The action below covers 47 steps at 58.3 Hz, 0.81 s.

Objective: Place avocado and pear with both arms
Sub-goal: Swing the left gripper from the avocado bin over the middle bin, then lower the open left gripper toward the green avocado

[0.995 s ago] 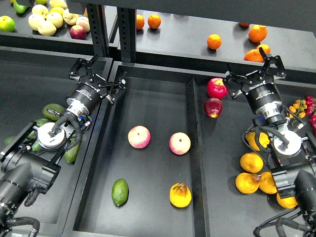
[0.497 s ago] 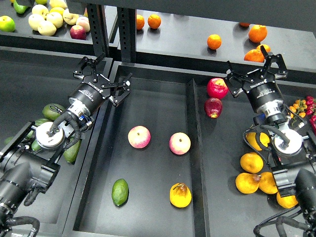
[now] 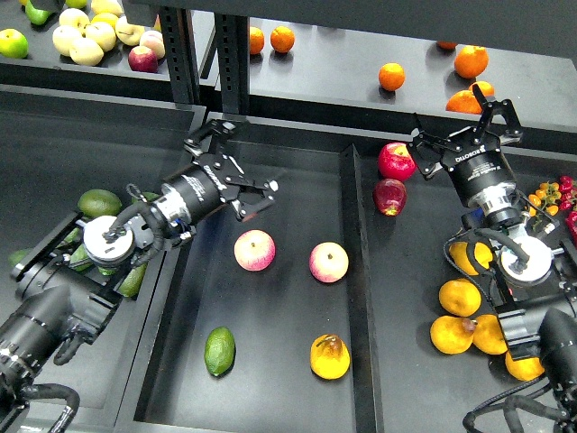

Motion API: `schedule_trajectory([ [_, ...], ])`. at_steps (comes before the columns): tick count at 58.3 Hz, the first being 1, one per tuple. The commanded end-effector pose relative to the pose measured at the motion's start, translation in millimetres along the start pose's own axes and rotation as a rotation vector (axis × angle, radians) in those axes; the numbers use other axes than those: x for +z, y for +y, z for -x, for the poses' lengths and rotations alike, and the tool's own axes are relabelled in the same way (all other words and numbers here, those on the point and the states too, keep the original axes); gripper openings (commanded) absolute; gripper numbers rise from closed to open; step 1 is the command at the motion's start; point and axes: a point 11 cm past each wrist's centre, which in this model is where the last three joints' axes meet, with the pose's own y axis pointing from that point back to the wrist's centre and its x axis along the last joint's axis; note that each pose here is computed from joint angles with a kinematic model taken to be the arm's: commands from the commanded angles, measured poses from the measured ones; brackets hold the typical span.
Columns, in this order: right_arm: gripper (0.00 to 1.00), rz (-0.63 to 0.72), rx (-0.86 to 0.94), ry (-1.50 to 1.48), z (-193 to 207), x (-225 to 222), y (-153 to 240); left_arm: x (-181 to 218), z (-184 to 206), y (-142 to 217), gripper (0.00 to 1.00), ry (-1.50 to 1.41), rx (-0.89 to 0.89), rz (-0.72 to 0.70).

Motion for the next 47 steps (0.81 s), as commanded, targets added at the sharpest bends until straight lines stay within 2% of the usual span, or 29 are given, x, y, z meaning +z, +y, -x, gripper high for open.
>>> schedule_trajectory([
  [1, 1.00, 0.000, -0.003, -0.014, 2, -1, -2, -3, -12, 18, 0.99, -0.146, 0.065, -0.181],
  [19, 1.00, -0.023, 0.007, -0.058, -1, -8, -5, -14, -40, 49, 0.99, -0.384, 0.235, -0.492],
  [24, 1.00, -0.029, 0.008, -0.052, -1, -14, -5, -23, -46, 52, 0.99, -0.486, 0.273, -0.612],
  [25, 1.00, -0.031, 0.008, -0.051, -2, -14, -4, -30, -48, 53, 0.99, -0.535, 0.283, -0.673],
  [47, 1.00, -0.028, 0.021, -0.056, -8, -12, 0, -68, -60, 51, 0.99, -0.645, 0.290, -0.847],
])
